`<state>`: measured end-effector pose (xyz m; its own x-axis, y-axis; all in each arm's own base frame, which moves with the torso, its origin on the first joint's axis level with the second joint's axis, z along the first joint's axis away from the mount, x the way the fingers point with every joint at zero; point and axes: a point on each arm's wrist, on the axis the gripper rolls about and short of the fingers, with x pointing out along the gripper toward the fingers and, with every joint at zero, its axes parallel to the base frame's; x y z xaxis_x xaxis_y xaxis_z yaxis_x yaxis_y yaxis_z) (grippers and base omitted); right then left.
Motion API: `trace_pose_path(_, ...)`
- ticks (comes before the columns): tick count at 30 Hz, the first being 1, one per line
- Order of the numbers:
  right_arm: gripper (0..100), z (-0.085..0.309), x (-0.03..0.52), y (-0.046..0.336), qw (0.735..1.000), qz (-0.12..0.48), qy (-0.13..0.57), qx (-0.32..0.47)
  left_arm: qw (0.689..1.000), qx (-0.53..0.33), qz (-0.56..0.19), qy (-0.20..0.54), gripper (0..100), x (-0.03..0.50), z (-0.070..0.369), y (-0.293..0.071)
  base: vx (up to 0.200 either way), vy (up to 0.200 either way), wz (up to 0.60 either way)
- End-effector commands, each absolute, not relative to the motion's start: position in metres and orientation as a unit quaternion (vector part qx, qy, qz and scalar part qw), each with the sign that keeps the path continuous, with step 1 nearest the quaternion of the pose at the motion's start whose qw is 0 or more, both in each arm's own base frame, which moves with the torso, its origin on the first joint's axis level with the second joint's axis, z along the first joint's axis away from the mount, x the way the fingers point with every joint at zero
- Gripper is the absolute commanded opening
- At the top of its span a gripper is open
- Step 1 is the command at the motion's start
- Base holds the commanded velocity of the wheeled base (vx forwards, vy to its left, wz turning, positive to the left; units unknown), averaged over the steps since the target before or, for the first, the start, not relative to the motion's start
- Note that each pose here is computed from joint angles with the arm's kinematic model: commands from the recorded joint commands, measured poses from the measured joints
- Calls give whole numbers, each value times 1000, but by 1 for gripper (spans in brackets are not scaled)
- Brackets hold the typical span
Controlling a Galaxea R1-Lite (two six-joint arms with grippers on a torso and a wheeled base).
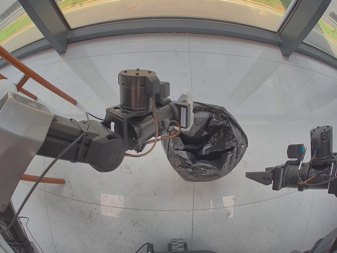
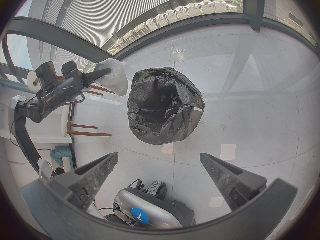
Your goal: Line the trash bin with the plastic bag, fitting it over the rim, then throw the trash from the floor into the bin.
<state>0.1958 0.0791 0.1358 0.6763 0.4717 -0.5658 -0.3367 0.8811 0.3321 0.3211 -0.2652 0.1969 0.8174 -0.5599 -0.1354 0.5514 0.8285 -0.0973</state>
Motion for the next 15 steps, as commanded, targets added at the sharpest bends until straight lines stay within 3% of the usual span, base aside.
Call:
trace_pose_path(1,100,136,195,79,910,222,335,101,944,-27,-315,94,0,308,187,-285,0,0,0)
trace_pose_path(9,100,136,190,76,912,220,332,103,938,-19,-326,112,0,301,173,-296,0,0,0)
trace_pose_path(10,100,136,189,75,912,220,332,103,938,-18,-327,115,100,300,171,-296,0,0,0)
trace_pose_path(15,100,136,184,73,912,218,331,103,936,-18,-332,113,100,296,171,-299,0,0,0)
